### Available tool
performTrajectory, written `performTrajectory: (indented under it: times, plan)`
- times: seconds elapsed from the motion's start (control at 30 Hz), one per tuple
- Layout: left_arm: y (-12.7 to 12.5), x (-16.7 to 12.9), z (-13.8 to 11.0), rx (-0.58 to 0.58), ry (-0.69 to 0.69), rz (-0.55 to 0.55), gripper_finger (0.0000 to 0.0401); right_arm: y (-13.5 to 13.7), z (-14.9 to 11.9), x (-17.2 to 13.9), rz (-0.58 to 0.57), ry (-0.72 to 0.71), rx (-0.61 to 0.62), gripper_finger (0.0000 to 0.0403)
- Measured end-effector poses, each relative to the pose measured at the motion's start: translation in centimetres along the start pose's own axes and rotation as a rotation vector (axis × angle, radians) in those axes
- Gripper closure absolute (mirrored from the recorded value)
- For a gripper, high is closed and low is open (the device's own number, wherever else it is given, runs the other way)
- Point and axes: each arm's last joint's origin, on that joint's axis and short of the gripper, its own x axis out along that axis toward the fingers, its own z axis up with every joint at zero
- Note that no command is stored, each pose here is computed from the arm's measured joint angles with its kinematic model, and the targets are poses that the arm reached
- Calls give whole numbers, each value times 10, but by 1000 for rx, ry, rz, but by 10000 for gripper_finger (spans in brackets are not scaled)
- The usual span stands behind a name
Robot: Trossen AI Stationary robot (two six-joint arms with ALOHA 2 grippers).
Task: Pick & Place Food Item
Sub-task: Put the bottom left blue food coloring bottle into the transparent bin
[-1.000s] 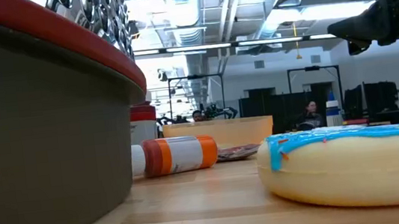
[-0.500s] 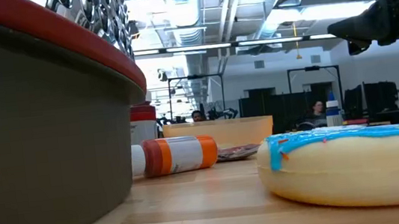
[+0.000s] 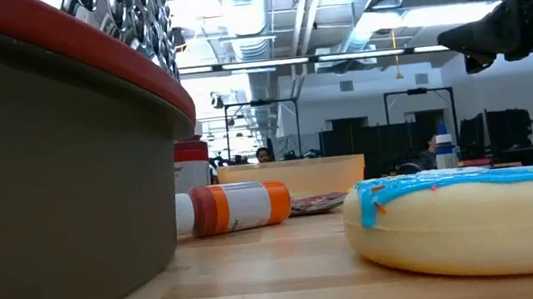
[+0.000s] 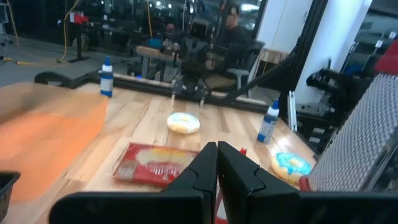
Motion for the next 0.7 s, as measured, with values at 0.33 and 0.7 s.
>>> performTrajectory:
  times: [0.33,0.7]
  plan:
    - [-2,-2,19,-554,-205,-42,393,0,0,0,0,0,0,403]
    - [-5,-7,37,-579,-381,-125,393,0,0,0,0,0,0,403]
